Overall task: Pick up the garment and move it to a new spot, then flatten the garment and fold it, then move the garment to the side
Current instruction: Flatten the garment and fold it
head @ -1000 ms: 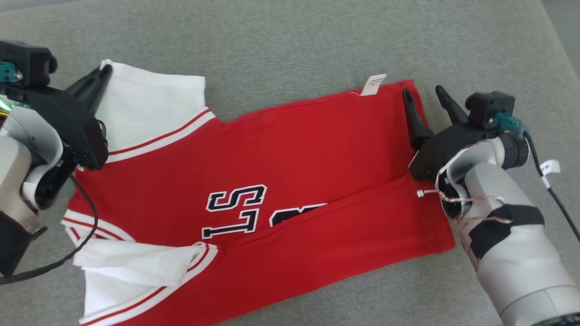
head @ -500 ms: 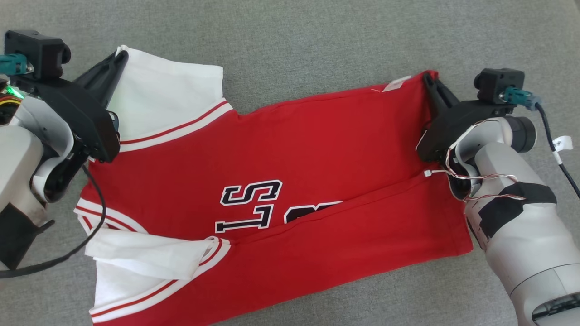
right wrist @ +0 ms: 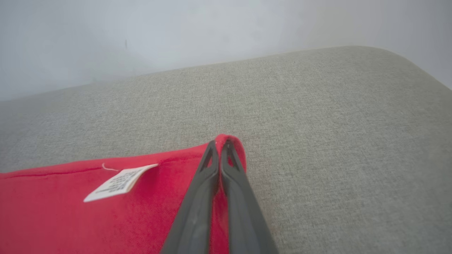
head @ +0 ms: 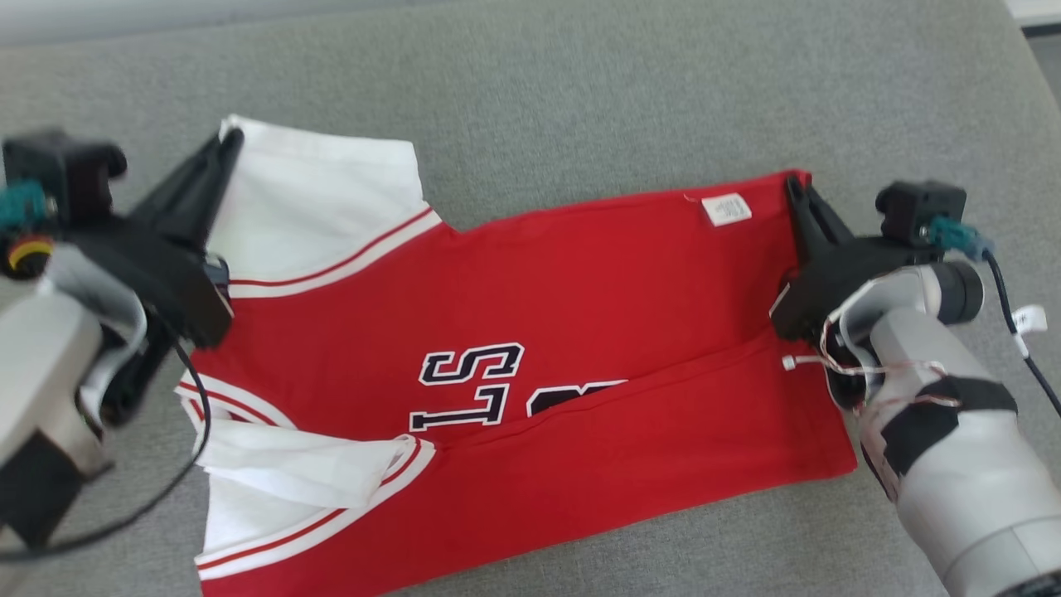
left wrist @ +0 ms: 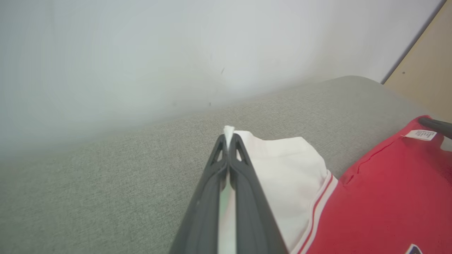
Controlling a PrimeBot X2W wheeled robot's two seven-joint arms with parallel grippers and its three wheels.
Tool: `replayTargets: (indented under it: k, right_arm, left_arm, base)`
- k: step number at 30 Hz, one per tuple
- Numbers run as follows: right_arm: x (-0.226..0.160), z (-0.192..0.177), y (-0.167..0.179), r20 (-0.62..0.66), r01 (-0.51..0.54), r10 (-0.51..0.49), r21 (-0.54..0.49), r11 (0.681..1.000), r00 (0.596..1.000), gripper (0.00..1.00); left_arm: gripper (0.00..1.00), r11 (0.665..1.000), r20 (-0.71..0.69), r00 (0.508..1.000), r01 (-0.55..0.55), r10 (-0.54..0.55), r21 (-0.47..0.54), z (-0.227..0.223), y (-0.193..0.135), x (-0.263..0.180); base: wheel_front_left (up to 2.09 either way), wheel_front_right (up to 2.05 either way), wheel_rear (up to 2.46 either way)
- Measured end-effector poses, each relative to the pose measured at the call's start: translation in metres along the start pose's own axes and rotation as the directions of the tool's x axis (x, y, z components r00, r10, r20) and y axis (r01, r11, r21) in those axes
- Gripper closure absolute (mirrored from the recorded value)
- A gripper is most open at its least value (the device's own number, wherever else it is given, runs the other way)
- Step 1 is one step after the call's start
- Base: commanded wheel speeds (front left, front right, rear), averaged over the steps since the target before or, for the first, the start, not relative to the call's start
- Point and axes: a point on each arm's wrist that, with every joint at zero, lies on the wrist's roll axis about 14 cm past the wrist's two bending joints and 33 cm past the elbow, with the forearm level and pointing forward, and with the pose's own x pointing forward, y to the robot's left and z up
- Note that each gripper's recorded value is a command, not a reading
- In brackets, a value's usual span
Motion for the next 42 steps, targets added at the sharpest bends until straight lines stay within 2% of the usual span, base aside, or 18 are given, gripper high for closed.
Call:
replayTargets:
  k: [3,18,24,38,39,40,41,42]
  right_arm:
    - [-0.013,0.0,-0.001,0.025,-0.005,0.004,0.026,1.0,1.0,1.0]
    - [-0.058,-0.016,-0.008,0.07,-0.022,0.01,0.168,0.986,0.997,1.0]
    - [-0.071,-0.016,-0.016,0.088,-0.013,-0.006,0.211,0.977,0.996,1.0]
    - [-0.097,-0.048,-0.014,-0.023,-0.015,0.02,0.21,0.978,1.0,1.0]
    - [-0.097,-0.051,-0.014,-0.033,-0.014,0.021,0.205,0.979,0.999,0.92]
    - [-0.098,-0.052,-0.014,-0.037,-0.012,0.02,0.205,0.979,0.999,0.64]
    - [-0.097,-0.053,-0.012,-0.04,-0.014,0.022,0.204,0.979,0.999,0.0]
    - [-0.097,-0.052,-0.011,-0.037,-0.016,0.024,0.202,0.979,0.999,0.0]
  left_arm:
    - [1.0,1.0,0.05,0.999,0.002,-0.001,-0.008,0.002,-0.012,-0.02]
    - [1.0,0.994,0.098,0.992,-0.064,0.073,-0.088,-0.024,-0.067,-0.111]
    - [1.0,0.99,0.105,0.991,-0.074,0.086,-0.119,-0.036,-0.086,-0.133]
    - [1.0,0.985,-0.002,0.991,-0.136,0.136,-0.104,-0.083,-0.093,-0.164]
    - [0.75,0.985,-0.011,0.989,-0.145,0.144,-0.095,-0.086,-0.091,-0.166]
    - [0.53,0.983,-0.008,0.988,-0.157,0.157,-0.089,-0.086,-0.088,-0.166]
    - [0.0,0.982,-0.003,0.986,-0.166,0.166,-0.091,-0.086,-0.086,-0.165]
    - [0.0,0.981,0.0,0.985,-0.174,0.175,-0.083,-0.085,-0.083,-0.165]
  base:
    - [0.0,0.0,0.0]
    - [0.0,0.0,0.0]
    - [0.0,0.0,0.0]
    - [0.0,0.0,0.0]
    - [0.0,0.0,0.0]
    - [0.0,0.0,0.0]
    - [0.0,0.0,0.0]
    - [0.0,0.0,0.0]
